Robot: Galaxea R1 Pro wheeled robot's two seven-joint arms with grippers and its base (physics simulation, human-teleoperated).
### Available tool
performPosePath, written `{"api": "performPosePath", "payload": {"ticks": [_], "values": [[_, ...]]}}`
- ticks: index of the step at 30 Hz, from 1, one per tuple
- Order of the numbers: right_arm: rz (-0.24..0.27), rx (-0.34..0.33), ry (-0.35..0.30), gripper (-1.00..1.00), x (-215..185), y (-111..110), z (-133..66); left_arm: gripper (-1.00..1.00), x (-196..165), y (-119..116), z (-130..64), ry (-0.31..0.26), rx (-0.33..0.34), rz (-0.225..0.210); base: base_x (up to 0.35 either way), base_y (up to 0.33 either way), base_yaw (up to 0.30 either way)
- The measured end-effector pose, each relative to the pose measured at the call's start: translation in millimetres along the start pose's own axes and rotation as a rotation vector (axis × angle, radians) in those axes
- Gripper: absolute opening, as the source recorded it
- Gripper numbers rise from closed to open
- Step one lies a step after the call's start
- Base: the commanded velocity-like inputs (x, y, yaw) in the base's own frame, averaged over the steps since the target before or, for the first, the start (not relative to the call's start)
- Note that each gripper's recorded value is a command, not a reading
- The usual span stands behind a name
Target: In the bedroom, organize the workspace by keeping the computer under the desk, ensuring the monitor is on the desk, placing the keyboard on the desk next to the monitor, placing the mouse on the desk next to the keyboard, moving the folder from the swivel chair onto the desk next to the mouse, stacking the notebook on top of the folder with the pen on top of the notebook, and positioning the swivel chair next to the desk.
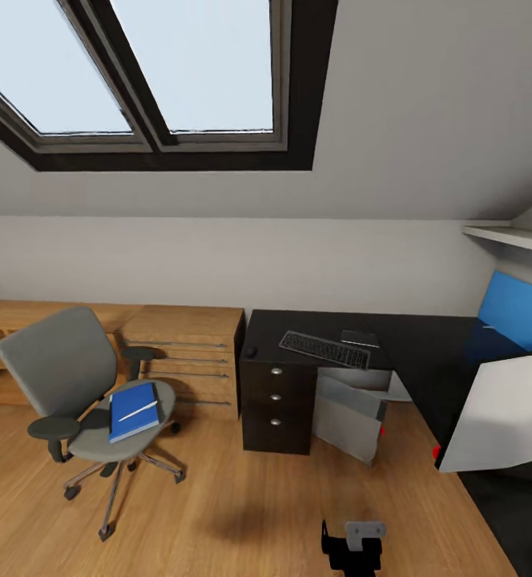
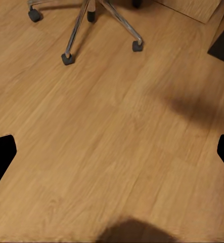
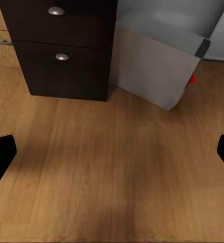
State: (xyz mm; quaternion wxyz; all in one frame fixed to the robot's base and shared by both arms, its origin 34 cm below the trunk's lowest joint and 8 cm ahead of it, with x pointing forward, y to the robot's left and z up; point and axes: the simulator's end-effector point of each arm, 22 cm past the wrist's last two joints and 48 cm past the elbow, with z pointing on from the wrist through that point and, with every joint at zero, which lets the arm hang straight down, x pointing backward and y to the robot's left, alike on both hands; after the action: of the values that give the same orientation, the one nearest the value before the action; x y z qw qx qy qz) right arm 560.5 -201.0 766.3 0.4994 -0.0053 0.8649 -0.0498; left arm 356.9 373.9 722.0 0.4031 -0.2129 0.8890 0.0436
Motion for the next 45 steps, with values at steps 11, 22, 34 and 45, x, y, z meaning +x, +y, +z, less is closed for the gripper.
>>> {"api": "performPosePath", "payload": {"ticks": [11,22,34,45], "values": [[-0.002,-0.005,-0.001,1.0,-5.5,0.9,-8.0,1.0,-1.1,0.5,-8.8,0.01,0.002,0.002,-0.345,0.0,0.0],[-0.005,-0.006,0.0,1.0,-9.6,-0.1,-15.6,1.0,-2.3,-0.3,-17.2,0.016,0.008,0.025,-0.345,0.0,0.0],[-0.005,-0.005,0.0,1.0,-10.8,-0.7,-18.3,1.0,1.5,-2.2,-20.8,0.026,0.012,0.036,-0.344,-0.012,0.0],[-0.004,-0.004,-0.001,1.0,-11.2,-1.0,-18.7,1.0,0.9,-1.0,-21.1,0.021,0.009,0.038,-0.149,-0.067,0.0]]}}
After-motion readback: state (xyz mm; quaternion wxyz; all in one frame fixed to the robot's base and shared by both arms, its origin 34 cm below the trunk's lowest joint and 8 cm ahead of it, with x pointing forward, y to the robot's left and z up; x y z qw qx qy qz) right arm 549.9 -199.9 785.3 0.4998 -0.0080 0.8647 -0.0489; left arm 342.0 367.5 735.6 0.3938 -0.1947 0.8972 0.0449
